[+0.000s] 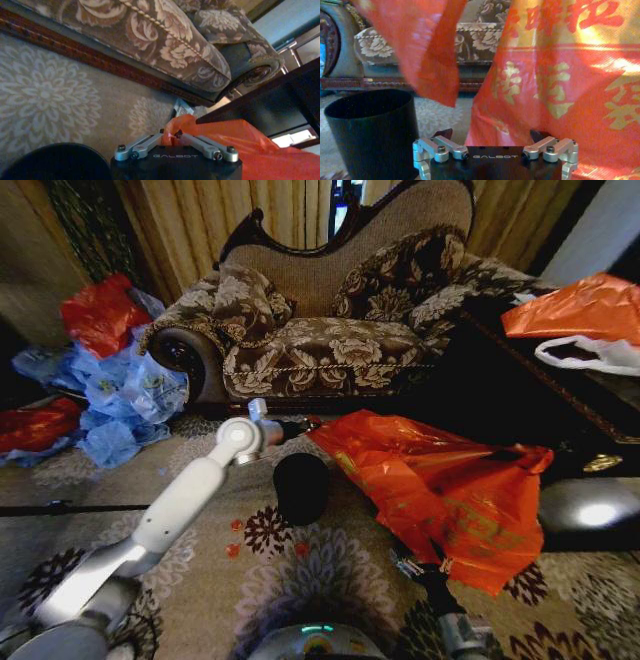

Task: Place a garbage bag over the trash bin.

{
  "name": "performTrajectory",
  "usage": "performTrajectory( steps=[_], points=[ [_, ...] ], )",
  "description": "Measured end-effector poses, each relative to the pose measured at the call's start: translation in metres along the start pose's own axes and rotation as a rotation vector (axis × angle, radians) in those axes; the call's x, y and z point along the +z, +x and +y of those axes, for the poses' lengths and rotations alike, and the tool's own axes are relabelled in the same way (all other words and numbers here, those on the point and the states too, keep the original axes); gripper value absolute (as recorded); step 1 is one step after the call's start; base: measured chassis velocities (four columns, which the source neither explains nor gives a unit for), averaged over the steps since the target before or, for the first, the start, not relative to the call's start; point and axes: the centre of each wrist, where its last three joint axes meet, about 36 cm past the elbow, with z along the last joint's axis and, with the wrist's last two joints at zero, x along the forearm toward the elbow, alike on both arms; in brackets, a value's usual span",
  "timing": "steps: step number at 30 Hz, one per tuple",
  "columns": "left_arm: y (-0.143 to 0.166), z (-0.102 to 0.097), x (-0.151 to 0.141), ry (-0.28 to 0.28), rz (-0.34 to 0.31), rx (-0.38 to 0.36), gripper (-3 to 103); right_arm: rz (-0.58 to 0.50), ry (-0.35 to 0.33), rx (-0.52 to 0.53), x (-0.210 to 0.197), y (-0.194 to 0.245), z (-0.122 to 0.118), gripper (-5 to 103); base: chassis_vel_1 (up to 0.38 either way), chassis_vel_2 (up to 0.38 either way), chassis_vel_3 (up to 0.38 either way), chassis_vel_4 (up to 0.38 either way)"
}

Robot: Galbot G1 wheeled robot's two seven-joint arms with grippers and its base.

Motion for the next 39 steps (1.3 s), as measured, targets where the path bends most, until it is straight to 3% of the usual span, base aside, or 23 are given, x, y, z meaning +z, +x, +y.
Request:
performTrajectory(
  steps=[8,14,16,18,19,20,21,23,25,26,31,39],
  points=[
    [0.037,0.004,-0.036,-0.015,-0.104,-0.015,0,-0.055,-0.143,0.059,-0.037,-0.015,-0.004,100,0.0,0.0,0.0,0.0],
    [0.048,0.0,-0.047,-0.027,-0.125,-0.006,0,-0.054,-0.259,0.032,-0.048,-0.021,0.003,100,0.0,0.0,0.0,0.0],
    [0.052,-0.005,-0.05,-0.039,-0.128,0.006,0,-0.036,-0.37,0.002,-0.053,-0.024,0.008,100,0.0,0.0,0.0,0.0],
    [0.052,-0.006,-0.05,-0.04,-0.128,0.008,0,-0.031,-0.39,-0.004,-0.054,-0.025,0.009,100,0.0,0.0,0.0,0.0],
    [0.055,-0.007,-0.052,-0.045,-0.127,0.01,0,-0.012,-0.464,-0.028,-0.057,-0.028,0.013,100,0.0,0.0,0.0,0.0],
    [0.056,-0.008,-0.053,-0.047,-0.127,0.01,0,-0.006,-0.49,-0.036,-0.059,-0.029,0.014,100,0.0,0.0,0.0,0.0],
    [0.058,-0.008,-0.054,-0.052,-0.124,0.009,0,0.016,-0.577,-0.064,-0.064,-0.036,0.018,100,0.0,0.0,0.0,0.0],
    [0.059,-0.008,-0.055,-0.053,-0.123,0.008,0,0.023,-0.607,-0.072,-0.065,-0.039,0.019,100,0.0,0.0,0.0,0.0],
    [0.062,-0.01,-0.057,-0.056,-0.118,0.014,0,0.053,-0.735,-0.1,-0.075,-0.054,0.026,100,0.0,0.0,0.0,0.0],
    [0.064,-0.011,-0.058,-0.056,-0.116,0.018,0,0.063,-0.761,-0.106,-0.077,-0.058,0.028,100,0.0,0.0,0.0,0.0],
    [0.068,-0.014,-0.062,-0.055,-0.115,0.04,0,0.087,-0.796,-0.13,-0.082,-0.071,0.035,100,0.0,0.0,0.0,0.0],
    [0.095,-0.029,-0.087,-0.059,-0.149,0.156,0,0.101,-0.848,-0.188,-0.081,-0.095,0.05,100,0.0,0.0,0.0,0.0]
  ],
)
